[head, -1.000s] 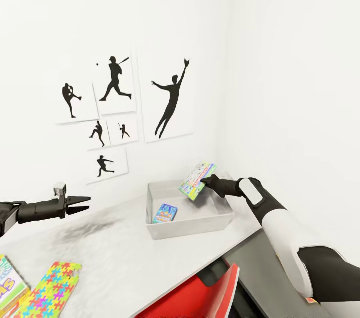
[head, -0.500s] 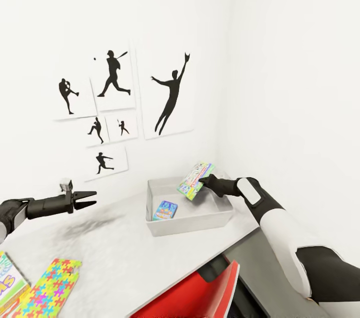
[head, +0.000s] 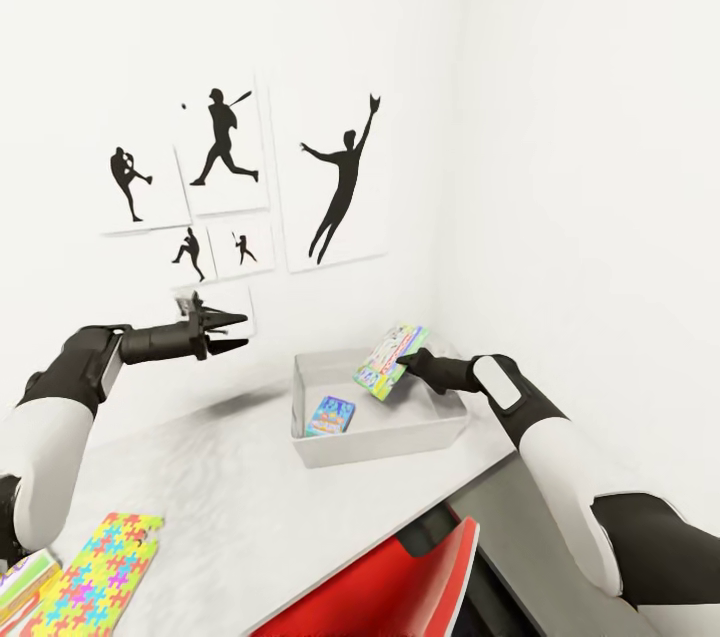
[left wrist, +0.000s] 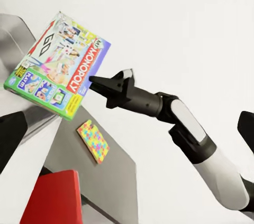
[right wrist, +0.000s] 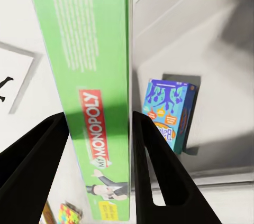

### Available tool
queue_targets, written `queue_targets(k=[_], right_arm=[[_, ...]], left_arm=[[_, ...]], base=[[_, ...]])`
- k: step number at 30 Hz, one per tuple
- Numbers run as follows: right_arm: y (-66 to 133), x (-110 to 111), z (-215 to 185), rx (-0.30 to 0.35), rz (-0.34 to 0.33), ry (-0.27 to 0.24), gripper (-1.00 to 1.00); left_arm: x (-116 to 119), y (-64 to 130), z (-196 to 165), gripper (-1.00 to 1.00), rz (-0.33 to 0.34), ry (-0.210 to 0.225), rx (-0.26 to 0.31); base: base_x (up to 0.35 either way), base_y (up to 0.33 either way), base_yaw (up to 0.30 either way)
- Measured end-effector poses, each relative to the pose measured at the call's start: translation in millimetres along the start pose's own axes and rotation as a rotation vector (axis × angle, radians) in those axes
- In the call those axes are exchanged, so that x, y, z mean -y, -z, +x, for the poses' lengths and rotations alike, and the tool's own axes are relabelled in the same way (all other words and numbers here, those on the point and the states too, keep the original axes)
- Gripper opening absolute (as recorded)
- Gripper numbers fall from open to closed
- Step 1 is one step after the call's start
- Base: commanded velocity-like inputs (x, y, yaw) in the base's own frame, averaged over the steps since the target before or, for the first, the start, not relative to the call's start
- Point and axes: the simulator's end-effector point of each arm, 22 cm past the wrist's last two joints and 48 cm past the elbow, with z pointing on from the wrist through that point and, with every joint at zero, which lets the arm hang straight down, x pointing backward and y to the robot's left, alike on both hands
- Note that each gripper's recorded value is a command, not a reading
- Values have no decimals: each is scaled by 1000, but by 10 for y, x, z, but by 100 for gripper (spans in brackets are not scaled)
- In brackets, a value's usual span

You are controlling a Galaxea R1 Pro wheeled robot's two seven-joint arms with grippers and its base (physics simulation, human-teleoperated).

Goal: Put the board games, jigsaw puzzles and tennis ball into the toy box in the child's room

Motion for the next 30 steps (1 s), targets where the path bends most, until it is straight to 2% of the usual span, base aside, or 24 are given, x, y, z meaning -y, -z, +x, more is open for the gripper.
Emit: queue_targets(k=[10,20,27,30], right_arm=[[-116,-51,38,-17,27,28,-100],[-197,-13,-46,28,39,38,-100],[-252,143,-69,50,103,124,-100],[-289,159,-40,47,113,143,-100]], left_arm=[[-90,-43,41,100,1,2,-3],[-187,-69,68,100,-2,16,-8],[-257,-84,87,100,-5,26,-11],[-287,-90,95,100,-7,30,-12]], base=[[0,0,0],[0,0,0],[0,0,0],[0,0,0]])
